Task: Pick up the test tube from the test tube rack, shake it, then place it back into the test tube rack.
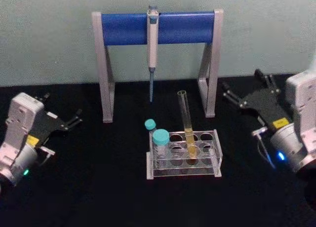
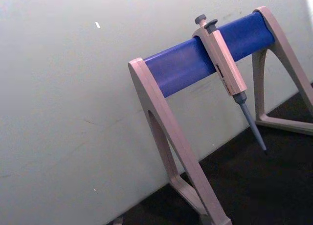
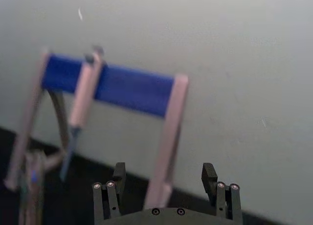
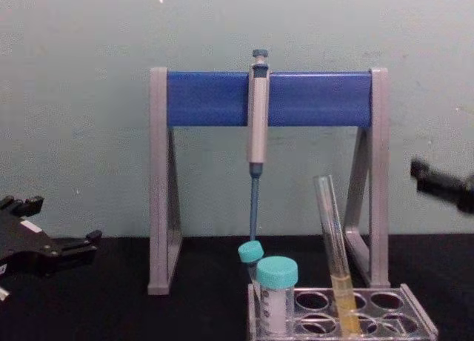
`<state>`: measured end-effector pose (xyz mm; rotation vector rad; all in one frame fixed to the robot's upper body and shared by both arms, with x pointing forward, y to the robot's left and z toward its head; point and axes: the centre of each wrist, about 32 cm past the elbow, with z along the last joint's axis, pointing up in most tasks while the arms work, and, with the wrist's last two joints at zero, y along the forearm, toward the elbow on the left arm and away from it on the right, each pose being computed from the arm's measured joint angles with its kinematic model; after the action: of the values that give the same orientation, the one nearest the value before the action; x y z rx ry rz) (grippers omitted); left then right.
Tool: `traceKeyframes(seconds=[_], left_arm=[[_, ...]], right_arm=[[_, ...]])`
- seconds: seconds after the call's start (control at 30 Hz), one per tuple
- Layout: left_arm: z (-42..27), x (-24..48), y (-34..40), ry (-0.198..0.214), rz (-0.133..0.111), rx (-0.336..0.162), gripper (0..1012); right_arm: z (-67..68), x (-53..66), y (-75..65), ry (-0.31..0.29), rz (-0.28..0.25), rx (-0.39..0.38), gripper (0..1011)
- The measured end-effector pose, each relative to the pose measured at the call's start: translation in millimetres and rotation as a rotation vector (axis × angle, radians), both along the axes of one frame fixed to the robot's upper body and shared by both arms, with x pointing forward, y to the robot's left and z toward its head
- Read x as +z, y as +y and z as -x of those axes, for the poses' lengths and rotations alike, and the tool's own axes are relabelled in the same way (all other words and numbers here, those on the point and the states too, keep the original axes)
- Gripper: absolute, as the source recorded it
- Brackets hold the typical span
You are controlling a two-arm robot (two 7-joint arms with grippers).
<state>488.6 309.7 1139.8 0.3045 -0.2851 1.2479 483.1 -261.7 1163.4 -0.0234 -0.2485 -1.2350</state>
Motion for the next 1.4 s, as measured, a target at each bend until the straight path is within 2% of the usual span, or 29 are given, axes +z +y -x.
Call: traceKeyframes(seconds=[0.17,0.4,0.53,1.4], left_arm=[[0.0,0.0,0.0,0.000,0.000,0.000,1001],[0.0,0.0,0.0,0.000,0.000,0.000,1001],[0.0,0.0,0.0,0.000,0.000,0.000,1001],[0.0,0.0,0.0,0.000,0.000,0.000,1002]], right_arm=[[3.3,-15.0,5.6,0.093,0.047,-0.057,1000],[4.5,-27.2,7.6,0.164,0.075,-0.090,1000],[3.5,-30.1,6.7,0.187,0.071,-0.101,1000],[4.0,-29.2,7.1,0.180,0.075,-0.098,1000]])
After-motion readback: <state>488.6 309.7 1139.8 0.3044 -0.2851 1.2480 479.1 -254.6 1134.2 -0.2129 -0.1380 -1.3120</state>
